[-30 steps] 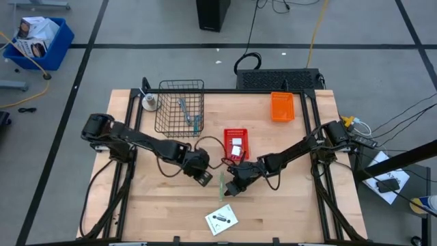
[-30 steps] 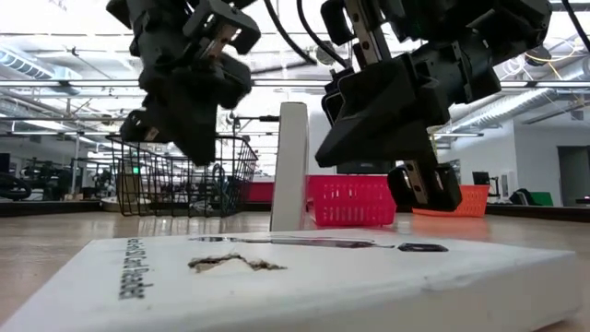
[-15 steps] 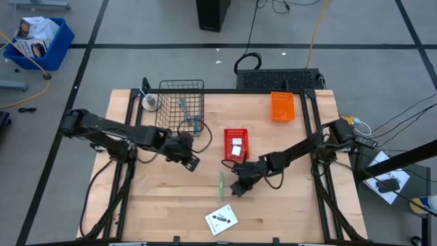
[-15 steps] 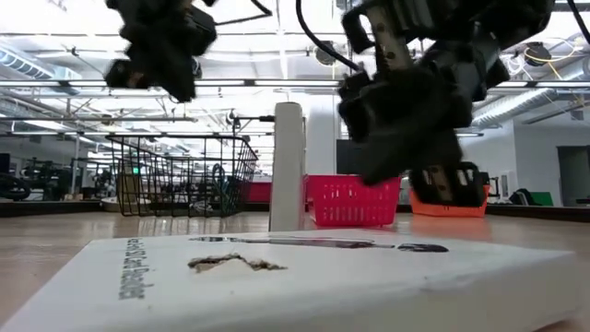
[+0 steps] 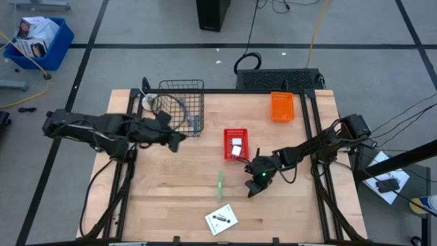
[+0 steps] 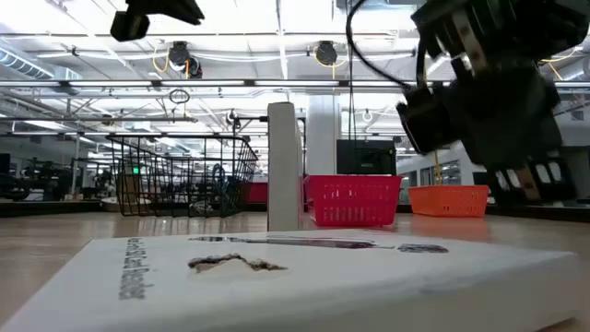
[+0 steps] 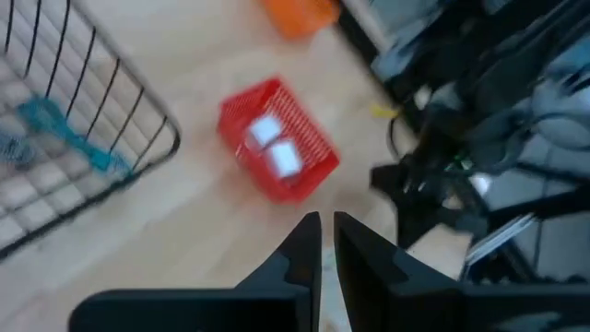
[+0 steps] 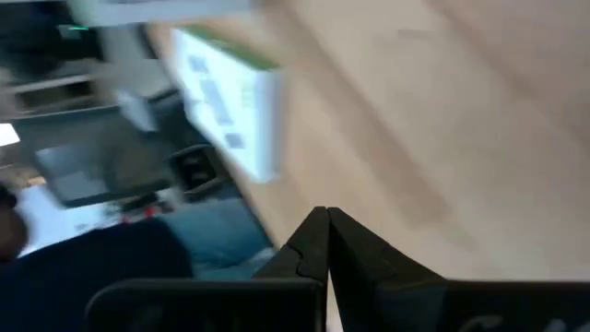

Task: Pick and place items into bin
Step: Put the top white card reader box into the orange bin

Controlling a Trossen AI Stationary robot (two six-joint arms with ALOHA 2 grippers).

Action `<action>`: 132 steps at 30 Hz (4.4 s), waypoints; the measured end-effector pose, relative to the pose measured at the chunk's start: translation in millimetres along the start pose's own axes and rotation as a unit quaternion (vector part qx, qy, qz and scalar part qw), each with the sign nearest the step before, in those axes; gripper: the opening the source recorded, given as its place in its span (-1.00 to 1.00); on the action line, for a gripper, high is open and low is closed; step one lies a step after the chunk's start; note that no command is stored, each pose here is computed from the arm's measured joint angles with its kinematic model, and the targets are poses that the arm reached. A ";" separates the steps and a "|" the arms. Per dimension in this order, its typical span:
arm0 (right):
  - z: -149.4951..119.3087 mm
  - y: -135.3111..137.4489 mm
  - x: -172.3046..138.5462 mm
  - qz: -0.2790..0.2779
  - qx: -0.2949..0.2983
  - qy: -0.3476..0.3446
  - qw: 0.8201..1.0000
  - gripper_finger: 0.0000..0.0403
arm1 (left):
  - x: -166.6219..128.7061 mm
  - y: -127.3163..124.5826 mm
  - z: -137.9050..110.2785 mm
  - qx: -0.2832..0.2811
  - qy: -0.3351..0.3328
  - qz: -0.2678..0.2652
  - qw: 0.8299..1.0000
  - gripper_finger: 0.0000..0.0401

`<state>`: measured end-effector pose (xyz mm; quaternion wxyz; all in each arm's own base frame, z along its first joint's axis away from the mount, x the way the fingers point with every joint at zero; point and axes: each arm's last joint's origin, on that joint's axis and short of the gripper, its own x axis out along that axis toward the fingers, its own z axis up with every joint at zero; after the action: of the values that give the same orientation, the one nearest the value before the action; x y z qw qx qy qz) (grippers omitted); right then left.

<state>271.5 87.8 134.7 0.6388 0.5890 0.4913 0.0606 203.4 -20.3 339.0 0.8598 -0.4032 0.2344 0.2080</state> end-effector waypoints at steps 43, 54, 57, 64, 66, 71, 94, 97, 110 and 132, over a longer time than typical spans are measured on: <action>17.7 152.0 -111.7 -0.008 -0.567 -0.082 0.820 -0.92 | -69.7 2.1 26.3 0.141 -0.171 -0.114 0.968 -0.81; 36.4 140.5 -85.2 -0.153 -0.730 -0.103 0.658 -0.18 | -69.4 3.0 25.7 0.129 -0.165 -0.113 0.971 -0.81; 44.5 134.5 -76.2 -0.187 -0.747 -0.093 0.632 -0.05 | -69.4 2.6 25.2 0.127 -0.158 -0.121 0.972 -0.81; 64.6 114.7 -45.8 -0.209 -0.761 -0.045 0.613 -0.05 | -69.2 2.3 24.2 0.129 -0.146 -0.131 0.972 -0.81; 68.4 109.8 -39.0 -0.215 -0.765 -0.033 0.606 -0.08 | -69.1 2.6 24.0 0.129 -0.144 -0.130 0.972 -0.81; 72.9 106.2 -31.7 -0.230 -0.790 -0.018 0.568 -0.10 | -69.1 2.5 24.0 0.136 -0.145 -0.129 0.971 -0.81; 37.0 175.9 -37.0 -0.201 -0.490 -0.127 0.839 -0.02 | -71.5 1.4 22.2 0.201 -0.127 -0.161 0.958 -0.81; 33.1 174.0 -37.7 -0.206 -0.422 -0.122 0.874 0.05 | -71.4 1.6 22.2 0.210 -0.129 -0.157 0.956 -0.81; 43.4 163.6 -13.8 -0.116 -0.174 -0.022 0.978 0.44 | -71.1 1.9 22.2 0.246 -0.136 -0.148 0.948 -0.81; 95.9 169.1 -32.6 0.003 0.042 -0.093 0.995 0.06 | -70.2 3.7 21.1 0.261 -0.131 -0.136 0.947 -0.81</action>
<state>406.7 50.5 273.3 0.6565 0.6196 0.4302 -0.0133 149.9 -13.3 388.8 0.9782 -0.1614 0.1087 0.0720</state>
